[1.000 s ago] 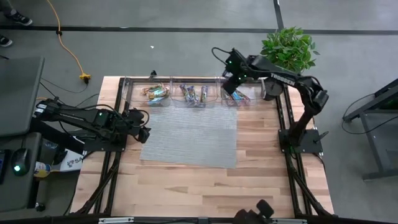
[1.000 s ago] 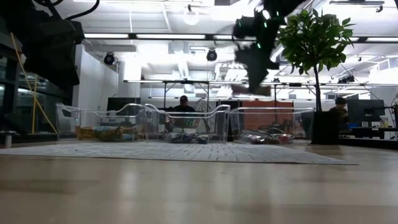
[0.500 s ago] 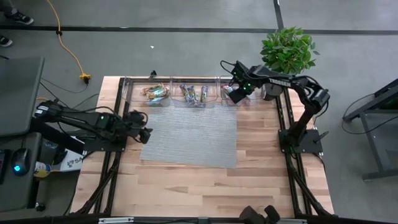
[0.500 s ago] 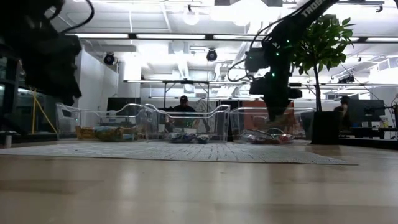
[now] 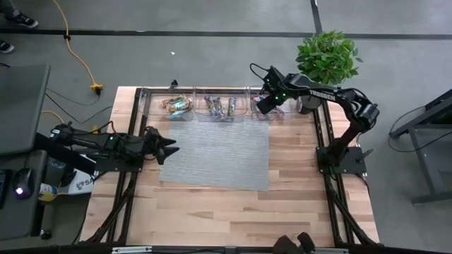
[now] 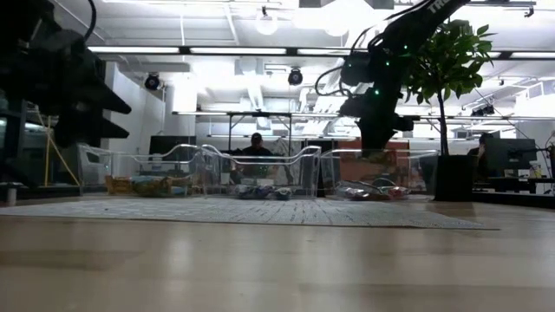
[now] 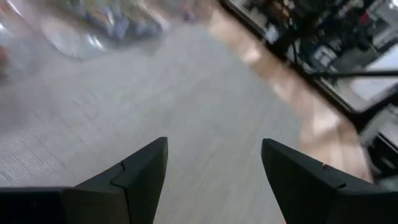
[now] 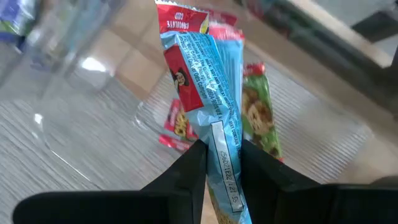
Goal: Pick and place Granola Bars by type
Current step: Put the red granola bar into the right transparent bin, then return to Home Position
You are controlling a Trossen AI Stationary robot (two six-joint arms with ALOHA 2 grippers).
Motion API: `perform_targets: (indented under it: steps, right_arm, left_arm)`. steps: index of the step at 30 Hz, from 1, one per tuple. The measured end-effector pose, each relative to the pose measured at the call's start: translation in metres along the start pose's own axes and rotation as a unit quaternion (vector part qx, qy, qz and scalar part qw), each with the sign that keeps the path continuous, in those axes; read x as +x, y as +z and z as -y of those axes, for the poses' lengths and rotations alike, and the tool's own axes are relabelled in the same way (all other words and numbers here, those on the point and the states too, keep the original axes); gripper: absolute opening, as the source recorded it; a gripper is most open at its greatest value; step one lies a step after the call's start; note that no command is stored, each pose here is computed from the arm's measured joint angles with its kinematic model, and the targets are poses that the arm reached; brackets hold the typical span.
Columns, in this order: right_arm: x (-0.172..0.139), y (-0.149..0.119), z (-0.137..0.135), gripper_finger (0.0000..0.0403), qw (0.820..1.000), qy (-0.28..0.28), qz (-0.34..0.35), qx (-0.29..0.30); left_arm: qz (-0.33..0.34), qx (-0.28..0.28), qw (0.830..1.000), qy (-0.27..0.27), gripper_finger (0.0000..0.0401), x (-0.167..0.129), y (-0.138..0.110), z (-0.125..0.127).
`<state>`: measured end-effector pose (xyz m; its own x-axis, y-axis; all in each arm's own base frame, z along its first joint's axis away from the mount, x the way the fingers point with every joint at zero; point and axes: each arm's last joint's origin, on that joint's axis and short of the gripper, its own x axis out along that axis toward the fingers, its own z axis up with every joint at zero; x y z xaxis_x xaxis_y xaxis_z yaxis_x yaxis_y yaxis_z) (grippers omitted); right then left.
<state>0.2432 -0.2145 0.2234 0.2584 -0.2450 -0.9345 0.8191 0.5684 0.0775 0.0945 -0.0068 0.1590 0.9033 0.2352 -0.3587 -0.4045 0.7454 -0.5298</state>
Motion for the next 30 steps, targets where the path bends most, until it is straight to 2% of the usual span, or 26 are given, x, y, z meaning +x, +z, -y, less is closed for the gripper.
perform_targets:
  steps: [4,11,13,18,23,27,30]
  right_arm:
    - [-0.004,0.003,-0.001,0.0077,1.0,0.006,0.022,0.008]
    - [-0.004,0.004,-0.001,0.0087,1.0,0.003,0.024,0.005]
    - [-0.004,0.004,-0.001,0.0099,1.0,0.007,0.024,0.0]
    - [-0.004,0.003,-0.002,0.0149,0.999,0.032,0.018,-0.005]
    - [-0.021,0.002,-0.005,0.0187,0.995,0.092,0.028,-0.008]
    - [-0.06,-0.002,-0.012,0.0188,0.982,0.147,0.119,-0.022]
    - [-0.093,-0.014,-0.021,0.018,0.952,0.207,0.222,-0.038]
  left_arm:
    - [0.02,0.04,0.999,0.018,0.0256,-0.001,0.001,-0.001]
    - [0.011,0.198,0.98,0.027,0.0256,0.0,0.0,-0.002]
    - [0.01,0.226,0.974,0.027,0.0256,0.0,0.0,-0.002]
    - [0.01,0.233,0.972,0.028,0.0256,0.0,0.0,-0.002]
    - [0.01,0.233,0.972,0.03,0.0256,0.0,0.0,-0.002]
    - [0.016,0.227,0.973,0.041,0.0256,0.0,0.0,-0.003]
    - [0.025,0.227,0.972,0.057,0.0256,0.0,0.001,-0.004]
